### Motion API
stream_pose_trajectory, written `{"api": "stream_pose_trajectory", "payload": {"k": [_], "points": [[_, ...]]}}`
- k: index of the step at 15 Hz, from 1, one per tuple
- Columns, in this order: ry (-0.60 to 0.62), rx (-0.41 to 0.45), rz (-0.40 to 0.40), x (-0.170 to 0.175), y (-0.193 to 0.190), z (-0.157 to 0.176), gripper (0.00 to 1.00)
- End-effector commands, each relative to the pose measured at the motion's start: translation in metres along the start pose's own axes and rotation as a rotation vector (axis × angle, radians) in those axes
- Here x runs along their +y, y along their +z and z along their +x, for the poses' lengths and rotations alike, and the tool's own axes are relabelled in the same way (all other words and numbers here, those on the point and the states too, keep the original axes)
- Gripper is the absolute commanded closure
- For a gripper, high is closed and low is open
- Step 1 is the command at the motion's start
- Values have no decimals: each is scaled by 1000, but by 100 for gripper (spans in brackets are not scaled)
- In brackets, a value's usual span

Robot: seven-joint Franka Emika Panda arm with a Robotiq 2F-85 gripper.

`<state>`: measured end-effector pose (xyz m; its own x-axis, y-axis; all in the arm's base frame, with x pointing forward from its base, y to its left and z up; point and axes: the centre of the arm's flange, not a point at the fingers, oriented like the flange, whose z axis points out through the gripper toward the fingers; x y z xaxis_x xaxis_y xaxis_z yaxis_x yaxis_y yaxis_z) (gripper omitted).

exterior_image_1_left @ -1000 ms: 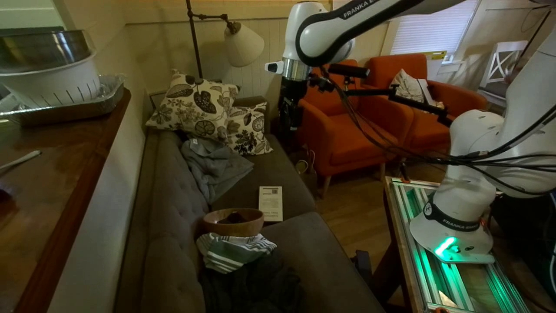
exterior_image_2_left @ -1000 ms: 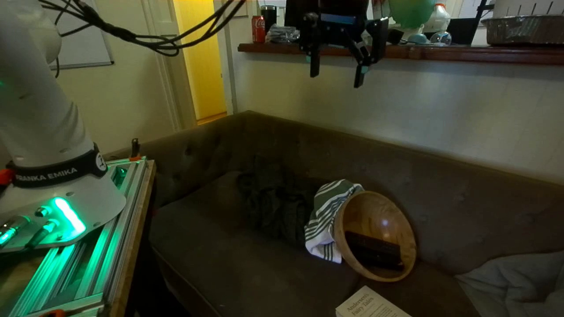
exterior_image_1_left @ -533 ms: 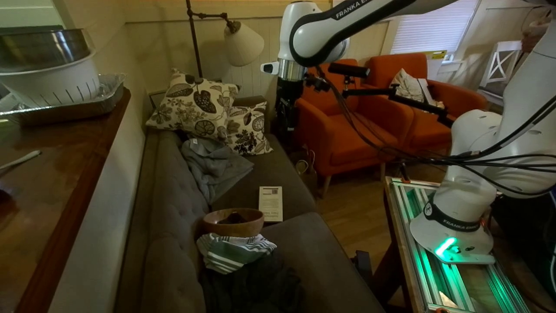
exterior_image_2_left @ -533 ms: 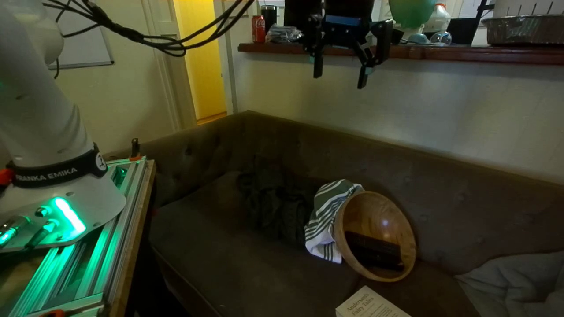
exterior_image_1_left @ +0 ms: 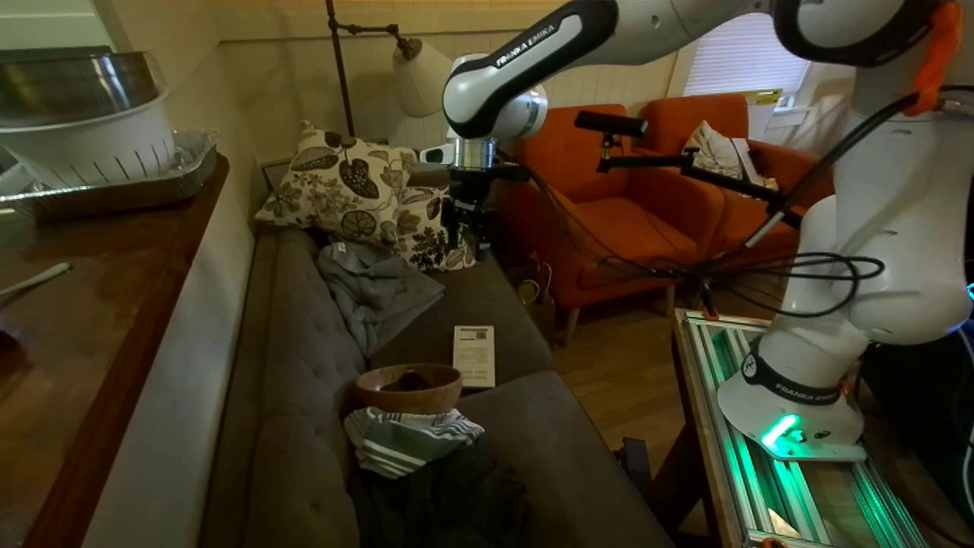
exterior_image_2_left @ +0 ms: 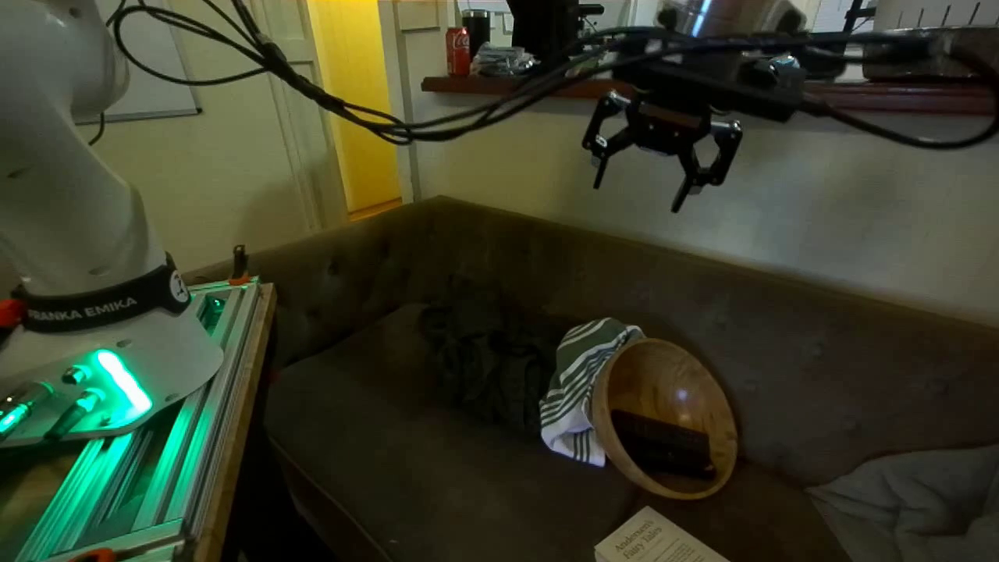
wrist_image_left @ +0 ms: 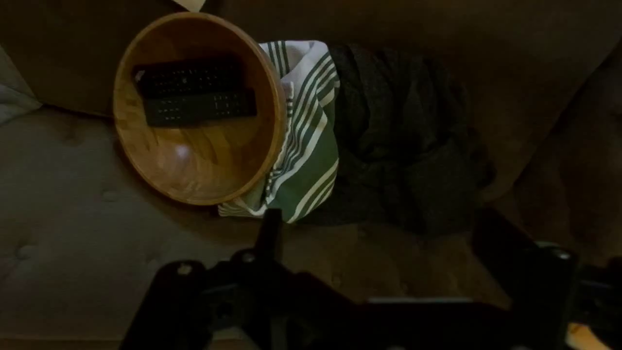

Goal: Move the wooden bowl to the left

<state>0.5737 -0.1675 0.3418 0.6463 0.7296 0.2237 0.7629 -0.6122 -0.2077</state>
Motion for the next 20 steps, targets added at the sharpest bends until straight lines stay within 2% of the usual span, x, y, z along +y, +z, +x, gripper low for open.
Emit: {"api": "stream_pose_trajectory", "payload": {"k": [1, 4, 6, 7, 9, 11, 13, 15, 17, 20], "points": [[-165, 23, 111, 80, 24, 34, 0], [-233, 1, 259, 100, 62, 65, 0], [-218, -49, 371, 105, 89, 86, 0], [-211, -4, 292, 49, 84, 50, 0], [-215, -8, 310, 51, 100, 56, 0], [-211, -5, 303, 52, 95, 53, 0], [-117, 120, 311, 67, 110, 59, 0], [-81, 172, 363, 92, 137, 73, 0], [-30, 175, 388, 117, 170, 85, 0], [43, 182, 456, 148, 217, 86, 0]]}}
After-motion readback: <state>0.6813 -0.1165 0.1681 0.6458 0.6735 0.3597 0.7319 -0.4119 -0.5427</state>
